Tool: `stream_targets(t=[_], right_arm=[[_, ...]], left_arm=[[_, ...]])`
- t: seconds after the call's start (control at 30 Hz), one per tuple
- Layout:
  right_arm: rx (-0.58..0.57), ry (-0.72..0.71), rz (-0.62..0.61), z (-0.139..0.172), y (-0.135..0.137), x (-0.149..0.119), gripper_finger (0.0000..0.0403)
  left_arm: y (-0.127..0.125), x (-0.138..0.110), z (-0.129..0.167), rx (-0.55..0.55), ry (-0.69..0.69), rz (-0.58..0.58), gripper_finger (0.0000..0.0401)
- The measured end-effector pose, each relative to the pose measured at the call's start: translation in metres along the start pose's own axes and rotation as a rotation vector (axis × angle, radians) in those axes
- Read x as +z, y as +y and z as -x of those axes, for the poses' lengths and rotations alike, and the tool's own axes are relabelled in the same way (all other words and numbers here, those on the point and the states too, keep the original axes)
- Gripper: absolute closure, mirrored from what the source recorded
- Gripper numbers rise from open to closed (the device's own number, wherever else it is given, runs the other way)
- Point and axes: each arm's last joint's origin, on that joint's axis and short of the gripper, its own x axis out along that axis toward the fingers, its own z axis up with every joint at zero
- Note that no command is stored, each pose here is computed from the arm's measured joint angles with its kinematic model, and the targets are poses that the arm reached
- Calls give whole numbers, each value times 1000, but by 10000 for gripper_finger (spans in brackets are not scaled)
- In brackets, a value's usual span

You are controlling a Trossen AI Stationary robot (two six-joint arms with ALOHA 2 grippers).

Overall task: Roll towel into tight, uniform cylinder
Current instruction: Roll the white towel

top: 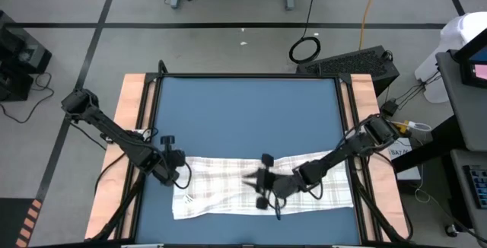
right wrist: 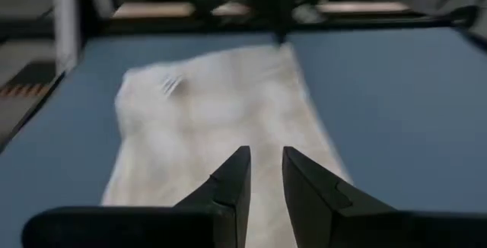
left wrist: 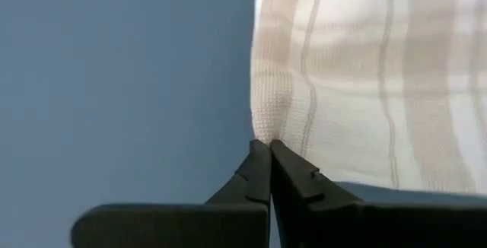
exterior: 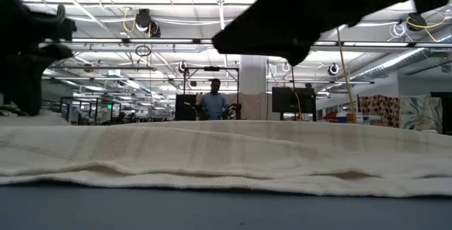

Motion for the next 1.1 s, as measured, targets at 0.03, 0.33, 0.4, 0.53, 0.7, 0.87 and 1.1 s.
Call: stream_targets(t=[0.03, 0.33, 0.4, 0.53, 0.7, 0.87, 1.1], right_arm=[[-13, -12, -18, -4, -4, 4, 333], [150, 11, -58, -54, -34, 49, 332], [103, 5, -29, -67, -42, 59, 326], [84, 44, -5, -99, -60, 75, 288], [118, 86, -15, -135, -82, 87, 219], [176, 134, -6, -167, -96, 78, 170], [312, 155, -23, -205, -125, 69, 154]], left_arm=[[1, 2, 4, 14, -8, -17, 399], [7, 16, 30, 93, -29, -84, 399], [7, 16, 31, 94, -30, -88, 399], [7, 16, 31, 97, -27, -92, 400], [7, 16, 31, 102, -37, -85, 400], [6, 17, 32, 96, -52, -78, 400], [4, 23, 38, 76, -83, -63, 400]])
